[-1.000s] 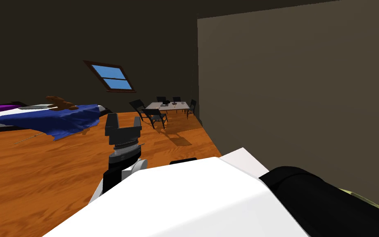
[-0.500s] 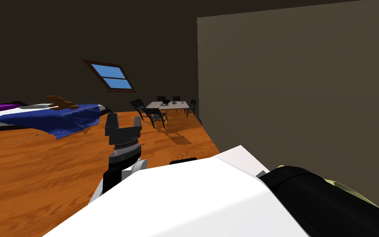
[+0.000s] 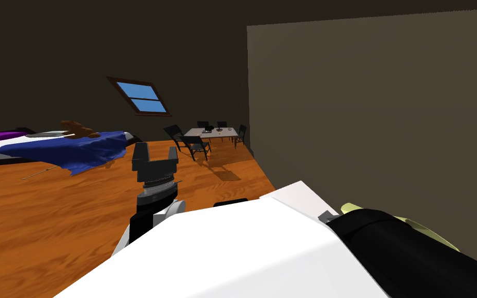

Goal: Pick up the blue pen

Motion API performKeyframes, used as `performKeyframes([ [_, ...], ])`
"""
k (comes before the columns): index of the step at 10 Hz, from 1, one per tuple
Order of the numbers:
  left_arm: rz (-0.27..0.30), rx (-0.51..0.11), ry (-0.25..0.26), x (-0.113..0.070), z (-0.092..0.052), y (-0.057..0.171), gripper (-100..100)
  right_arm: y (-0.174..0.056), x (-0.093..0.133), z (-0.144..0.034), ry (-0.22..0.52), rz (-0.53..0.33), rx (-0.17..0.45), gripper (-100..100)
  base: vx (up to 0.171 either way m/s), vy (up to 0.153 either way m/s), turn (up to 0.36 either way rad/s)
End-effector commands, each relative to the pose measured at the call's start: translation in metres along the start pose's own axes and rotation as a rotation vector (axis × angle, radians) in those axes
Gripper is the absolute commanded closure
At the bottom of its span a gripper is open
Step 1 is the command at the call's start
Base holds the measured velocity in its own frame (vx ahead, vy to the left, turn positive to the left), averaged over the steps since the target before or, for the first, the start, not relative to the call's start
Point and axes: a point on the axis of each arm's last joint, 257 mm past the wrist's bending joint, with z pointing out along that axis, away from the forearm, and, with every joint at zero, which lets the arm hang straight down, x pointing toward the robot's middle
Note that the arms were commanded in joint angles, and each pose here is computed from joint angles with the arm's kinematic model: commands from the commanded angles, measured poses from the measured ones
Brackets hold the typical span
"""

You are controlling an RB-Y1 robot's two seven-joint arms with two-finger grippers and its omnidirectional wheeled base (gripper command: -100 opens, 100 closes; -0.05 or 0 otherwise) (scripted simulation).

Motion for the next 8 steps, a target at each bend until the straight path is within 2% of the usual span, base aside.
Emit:
performKeyframes([
  [1,0.0,0.0,0.0,0.0,0.0,0.0,0,0.001,-0.001,0.0,-0.001,0.038,-0.001,-100,0.0,0.0,0.0],
  [2,0.0,0.0,0.0,0.0,0.0,0.0,0,0.001,-0.001,0.0,-0.001,0.056,-0.001,-100,0.0,0.0,0.0],
  [3,0.0,0.0,0.0,0.0,0.0,0.0,0,-0.005,-0.024,0.001,-0.005,-0.025,0.001,-100,-0.005,-0.014,-0.04],
  [5,0.0,0.0,0.0,0.0,0.0,0.0,0,-0.004,-0.022,0.002,0.001,0.052,-0.001,-100,-0.002,-0.005,-0.013],
  [6,0.0,0.0,0.0,0.0,0.0,0.0,0,-0.008,-0.044,0.003,-0.001,-0.033,0.001,-100,-0.002,-0.006,-0.016],
  [8,0.0,0.0,0.0,0.0,0.0,0.0,0,-0.008,-0.043,0.003,0.002,-0.023,0.001,-100,-0.003,-0.009,-0.026],
])
